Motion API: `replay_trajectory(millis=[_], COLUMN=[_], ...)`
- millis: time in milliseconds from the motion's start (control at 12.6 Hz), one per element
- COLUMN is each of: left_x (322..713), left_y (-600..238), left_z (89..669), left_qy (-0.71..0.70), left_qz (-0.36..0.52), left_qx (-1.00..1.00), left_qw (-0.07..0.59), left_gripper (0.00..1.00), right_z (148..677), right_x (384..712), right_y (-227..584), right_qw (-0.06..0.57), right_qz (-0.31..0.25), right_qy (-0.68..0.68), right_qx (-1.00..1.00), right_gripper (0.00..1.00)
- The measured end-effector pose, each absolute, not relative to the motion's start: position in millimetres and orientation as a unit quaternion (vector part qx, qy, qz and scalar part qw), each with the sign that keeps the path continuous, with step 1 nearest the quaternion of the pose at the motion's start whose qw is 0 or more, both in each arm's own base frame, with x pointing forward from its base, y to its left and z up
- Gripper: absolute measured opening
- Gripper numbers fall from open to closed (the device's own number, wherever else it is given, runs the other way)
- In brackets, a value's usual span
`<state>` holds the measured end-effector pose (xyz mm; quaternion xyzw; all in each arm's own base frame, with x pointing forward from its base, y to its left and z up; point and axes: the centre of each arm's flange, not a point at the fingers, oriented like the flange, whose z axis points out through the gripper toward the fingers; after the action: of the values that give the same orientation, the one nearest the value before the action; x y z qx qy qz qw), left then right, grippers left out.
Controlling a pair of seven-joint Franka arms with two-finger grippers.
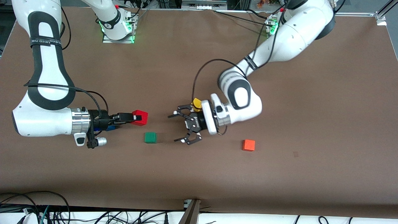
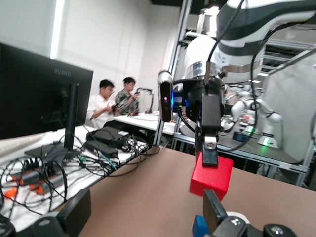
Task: Pass red block to right arm, stack on blue
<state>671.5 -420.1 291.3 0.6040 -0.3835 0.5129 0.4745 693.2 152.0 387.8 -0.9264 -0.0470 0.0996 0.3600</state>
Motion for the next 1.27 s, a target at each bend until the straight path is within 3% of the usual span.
replay_trajectory(millis=[238,475,713,951,1268], left_x=[706.1,729.6,725.5,698.2,674.9], left_y=[-325.0,-191.2,-33.3,74.6,192.8], left_z=[273.1,252.8,231.7,207.6,233.5], left_qy=[-0.432,-0.514,-0.567,-0.64,-0.709], left_qz=[0.525,0.51,0.47,0.37,0.218], left_qx=[0.556,0.521,0.515,0.513,0.547], left_qw=[0.478,0.452,0.438,0.436,0.388], left_gripper=[1.0,1.0,1.0,1.0,1.0], right_z=[381.1,370.8,358.4,318.8,294.2], right_x=[693.2,692.2,696.1,693.1,685.7], right_y=[132.1,104.1,84.8,67.6,54.7], right_qw=[0.264,0.121,0.025,-0.014,-0.018], right_qz=[0.1,0.11,0.104,0.109,0.119], right_qy=[-0.077,-0.116,-0.137,-0.14,-0.134], right_qx=[-0.956,-0.98,-0.985,-0.984,-0.984], right_gripper=[0.56,0.56,0.56,0.56,0.56])
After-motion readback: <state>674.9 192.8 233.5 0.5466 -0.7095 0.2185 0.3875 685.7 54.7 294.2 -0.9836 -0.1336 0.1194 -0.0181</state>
